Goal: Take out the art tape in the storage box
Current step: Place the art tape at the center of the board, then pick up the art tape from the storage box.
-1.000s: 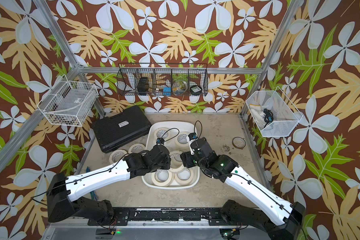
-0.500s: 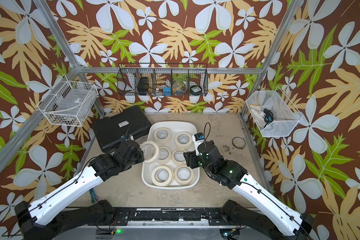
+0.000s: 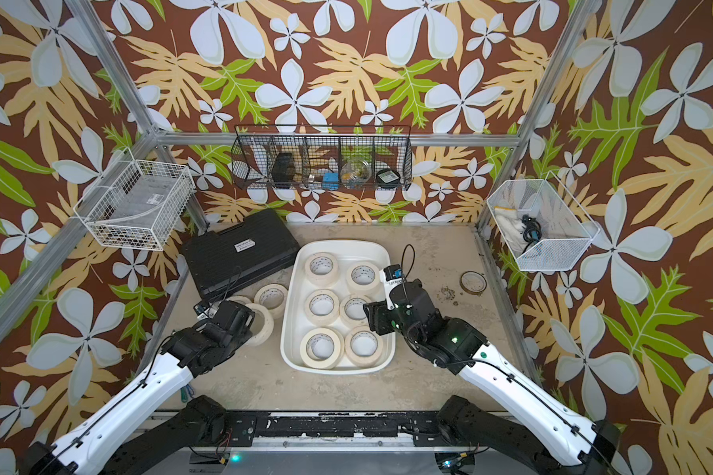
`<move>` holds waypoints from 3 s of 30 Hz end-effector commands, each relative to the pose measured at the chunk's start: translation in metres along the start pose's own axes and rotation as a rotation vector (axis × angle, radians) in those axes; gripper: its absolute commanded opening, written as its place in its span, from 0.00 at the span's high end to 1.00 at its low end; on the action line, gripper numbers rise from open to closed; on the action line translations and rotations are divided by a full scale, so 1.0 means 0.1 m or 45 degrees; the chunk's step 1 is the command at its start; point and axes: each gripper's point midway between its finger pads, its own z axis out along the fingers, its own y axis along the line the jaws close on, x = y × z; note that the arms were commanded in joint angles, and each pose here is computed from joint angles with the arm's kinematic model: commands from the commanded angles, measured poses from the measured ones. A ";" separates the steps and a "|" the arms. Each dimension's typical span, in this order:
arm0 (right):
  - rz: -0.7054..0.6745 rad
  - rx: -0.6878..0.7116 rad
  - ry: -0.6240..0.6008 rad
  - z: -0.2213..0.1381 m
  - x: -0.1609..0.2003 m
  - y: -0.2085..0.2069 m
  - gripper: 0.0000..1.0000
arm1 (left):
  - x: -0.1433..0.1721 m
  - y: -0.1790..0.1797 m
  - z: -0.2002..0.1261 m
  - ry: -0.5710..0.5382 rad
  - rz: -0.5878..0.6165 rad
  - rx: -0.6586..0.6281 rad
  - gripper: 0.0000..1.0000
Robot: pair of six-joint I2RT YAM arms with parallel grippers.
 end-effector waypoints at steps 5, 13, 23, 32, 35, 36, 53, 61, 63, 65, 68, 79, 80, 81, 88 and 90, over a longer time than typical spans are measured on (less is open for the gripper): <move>-0.008 0.011 -0.008 0.03 0.01 -0.02 0.34 | 0.28 0.01 0.25 0.101 -0.096 0.028 1.00; -0.015 0.015 0.020 0.10 0.06 -0.02 0.34 | 0.41 0.06 0.47 0.123 0.053 -0.024 1.00; -0.019 0.014 0.059 0.20 0.14 -0.01 0.34 | 0.48 0.00 0.65 0.164 0.204 -0.076 1.00; -0.020 0.010 0.087 0.25 0.20 -0.01 0.34 | 0.50 -0.08 0.75 0.178 0.240 -0.091 1.00; -0.019 0.009 0.088 0.26 0.20 -0.01 0.34 | 0.49 -0.12 0.76 0.171 0.247 -0.086 1.00; -0.021 0.008 0.090 0.26 0.21 -0.01 0.34 | 0.48 -0.13 0.77 0.169 0.256 -0.082 1.00; -0.029 0.008 0.112 0.30 0.23 0.00 0.34 | 0.46 -0.23 0.76 0.218 0.363 -0.125 0.54; -0.024 -0.001 0.117 0.32 0.22 0.02 0.34 | 0.31 -0.23 0.59 0.168 0.361 -0.126 0.10; -0.024 -0.001 0.120 0.32 0.23 0.02 0.34 | 0.27 -0.25 0.54 0.159 0.365 -0.115 0.08; -0.023 -0.004 0.116 0.30 0.21 0.03 0.34 | 0.21 -0.27 0.46 0.143 0.371 -0.098 0.03; -0.024 -0.005 0.114 0.28 0.19 0.04 0.34 | 0.09 -0.35 0.31 0.106 0.385 -0.053 0.00; 0.016 -0.032 0.110 0.26 0.11 0.10 0.32 | -0.38 -0.50 -0.32 -0.055 0.437 0.089 0.00; 0.023 -0.038 0.126 0.28 0.13 0.12 0.32 | -0.40 -0.51 -0.36 -0.062 0.442 0.099 0.00; 0.028 -0.045 0.136 0.30 0.14 0.13 0.27 | -0.41 -0.52 -0.39 -0.065 0.443 0.107 0.00; 0.040 -0.112 0.285 0.56 0.40 0.31 0.23 | -0.41 -0.56 -0.47 -0.060 0.465 0.175 0.00; 0.024 -0.106 0.327 0.64 0.51 0.36 0.23 | -0.39 -0.57 -0.47 -0.055 0.469 0.189 0.00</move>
